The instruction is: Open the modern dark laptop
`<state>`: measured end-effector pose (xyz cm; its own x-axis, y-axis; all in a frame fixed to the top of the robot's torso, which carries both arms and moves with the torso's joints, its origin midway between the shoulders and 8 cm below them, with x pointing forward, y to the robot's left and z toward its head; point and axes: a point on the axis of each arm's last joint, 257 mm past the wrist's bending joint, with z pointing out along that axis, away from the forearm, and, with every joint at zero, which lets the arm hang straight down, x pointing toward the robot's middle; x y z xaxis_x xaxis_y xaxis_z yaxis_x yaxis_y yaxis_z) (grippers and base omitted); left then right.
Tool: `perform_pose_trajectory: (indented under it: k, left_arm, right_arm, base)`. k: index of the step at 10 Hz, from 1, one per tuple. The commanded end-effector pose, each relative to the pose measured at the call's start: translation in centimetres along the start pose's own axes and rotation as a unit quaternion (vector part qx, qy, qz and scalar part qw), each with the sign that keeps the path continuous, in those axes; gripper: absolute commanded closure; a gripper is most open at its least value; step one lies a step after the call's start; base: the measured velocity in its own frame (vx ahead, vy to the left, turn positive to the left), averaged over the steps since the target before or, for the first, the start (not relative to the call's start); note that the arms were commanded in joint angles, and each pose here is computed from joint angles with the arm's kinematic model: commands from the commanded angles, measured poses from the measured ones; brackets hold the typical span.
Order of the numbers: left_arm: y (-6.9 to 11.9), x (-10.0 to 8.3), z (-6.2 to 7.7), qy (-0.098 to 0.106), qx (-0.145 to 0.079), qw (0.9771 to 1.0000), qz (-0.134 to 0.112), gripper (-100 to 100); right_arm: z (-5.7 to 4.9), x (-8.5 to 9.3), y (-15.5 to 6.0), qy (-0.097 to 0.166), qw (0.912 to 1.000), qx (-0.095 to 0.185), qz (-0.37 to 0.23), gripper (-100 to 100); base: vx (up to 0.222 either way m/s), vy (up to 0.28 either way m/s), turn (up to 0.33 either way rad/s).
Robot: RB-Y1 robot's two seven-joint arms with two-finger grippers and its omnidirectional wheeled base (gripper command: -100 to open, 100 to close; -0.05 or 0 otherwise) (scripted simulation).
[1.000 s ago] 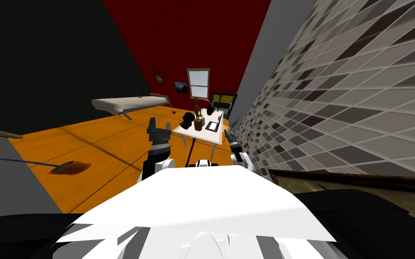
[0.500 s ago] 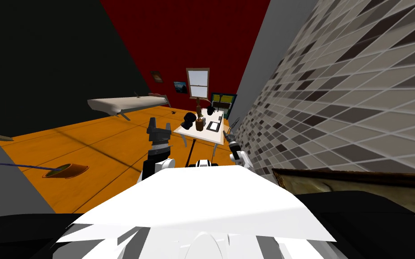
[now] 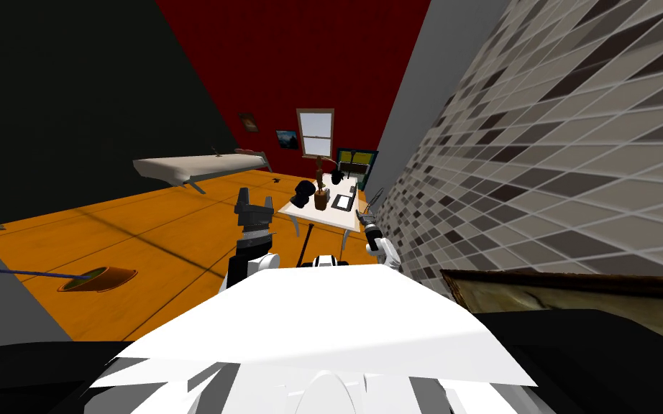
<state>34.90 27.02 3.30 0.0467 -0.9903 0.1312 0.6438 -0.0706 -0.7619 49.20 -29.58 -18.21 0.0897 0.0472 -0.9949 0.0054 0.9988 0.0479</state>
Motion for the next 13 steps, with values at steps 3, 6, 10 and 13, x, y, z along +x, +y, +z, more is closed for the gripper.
perform_pose_trajectory:
  k: [3, 6, 10, 13]
  left_arm:
    - [0.0, 0.0, 0.0, 0.000, 0.000, 1.0000, 0.000, 0]
    - [0.0, 0.0, 0.0, 0.000, 0.000, 1.0000, 0.000, 0]
    - [0.0, 0.0, 0.0, 0.000, 0.000, 1.0000, 0.000, 0]
    - [0.0, 0.0, 0.0, 0.000, 0.000, 1.0000, 0.000, 0]
  right_arm:
    - [1.3, 2.1, -1.6, 0.027, 0.9957, 0.028, -0.084, -100]
    - [1.7, 2.7, -2.2, 0.036, 0.9911, 0.037, -0.122, -100]
    - [3.0, 4.4, -4.0, 0.061, 0.9775, 0.064, -0.192, -100]
    - [3.8, 5.2, -5.1, 0.075, 0.9651, 0.078, -0.238, -100]
  base:
    - [0.029, 0.066, -0.024]
    - [0.042, 0.052, -0.011]
    - [0.063, 0.050, -0.016]
    - [0.078, 0.053, -0.006]
